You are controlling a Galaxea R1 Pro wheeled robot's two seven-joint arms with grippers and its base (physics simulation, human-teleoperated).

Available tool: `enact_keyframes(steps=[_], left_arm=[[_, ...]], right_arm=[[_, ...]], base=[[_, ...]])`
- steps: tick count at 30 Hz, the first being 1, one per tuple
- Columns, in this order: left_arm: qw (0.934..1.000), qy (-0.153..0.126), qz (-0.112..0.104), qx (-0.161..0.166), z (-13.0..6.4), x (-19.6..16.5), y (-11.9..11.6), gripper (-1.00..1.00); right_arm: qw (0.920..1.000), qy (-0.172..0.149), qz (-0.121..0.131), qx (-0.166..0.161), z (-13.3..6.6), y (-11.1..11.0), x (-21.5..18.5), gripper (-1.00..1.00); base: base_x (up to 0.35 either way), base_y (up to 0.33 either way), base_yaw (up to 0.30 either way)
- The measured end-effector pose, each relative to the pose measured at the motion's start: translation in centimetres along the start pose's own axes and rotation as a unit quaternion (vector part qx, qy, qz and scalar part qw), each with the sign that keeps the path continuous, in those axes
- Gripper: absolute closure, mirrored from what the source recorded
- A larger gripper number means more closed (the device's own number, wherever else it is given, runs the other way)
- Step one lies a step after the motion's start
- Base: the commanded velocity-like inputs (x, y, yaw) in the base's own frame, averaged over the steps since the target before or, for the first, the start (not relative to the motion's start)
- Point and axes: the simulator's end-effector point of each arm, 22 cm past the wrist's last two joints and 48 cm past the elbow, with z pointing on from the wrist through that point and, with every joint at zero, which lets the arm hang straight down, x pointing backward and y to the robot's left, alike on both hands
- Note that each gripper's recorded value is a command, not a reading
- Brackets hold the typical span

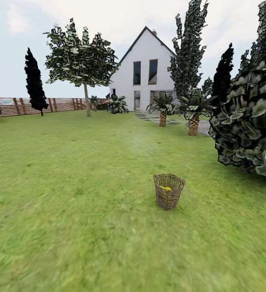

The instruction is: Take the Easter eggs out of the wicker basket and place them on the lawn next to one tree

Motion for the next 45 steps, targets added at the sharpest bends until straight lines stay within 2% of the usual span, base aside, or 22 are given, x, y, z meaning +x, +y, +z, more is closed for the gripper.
enact_keyframes(steps=[24, 45], left_arm=[[0.9999, 0.017, 0.000, 0.000, -0.1, 1.3, 0.0, -1.00], [0.9998, 0.018, 0.000, 0.000, -0.1, 1.4, 0.0, -1.00]], right_arm=[[0.9998, 0.017, -0.001, 0.000, -0.1, 0.0, 1.4, -1.00], [0.9998, 0.021, -0.001, 0.000, -0.1, 0.1, 1.7, -1.00]], base=[[0.339, 0.000, -0.102], [0.339, 0.000, -0.007]])
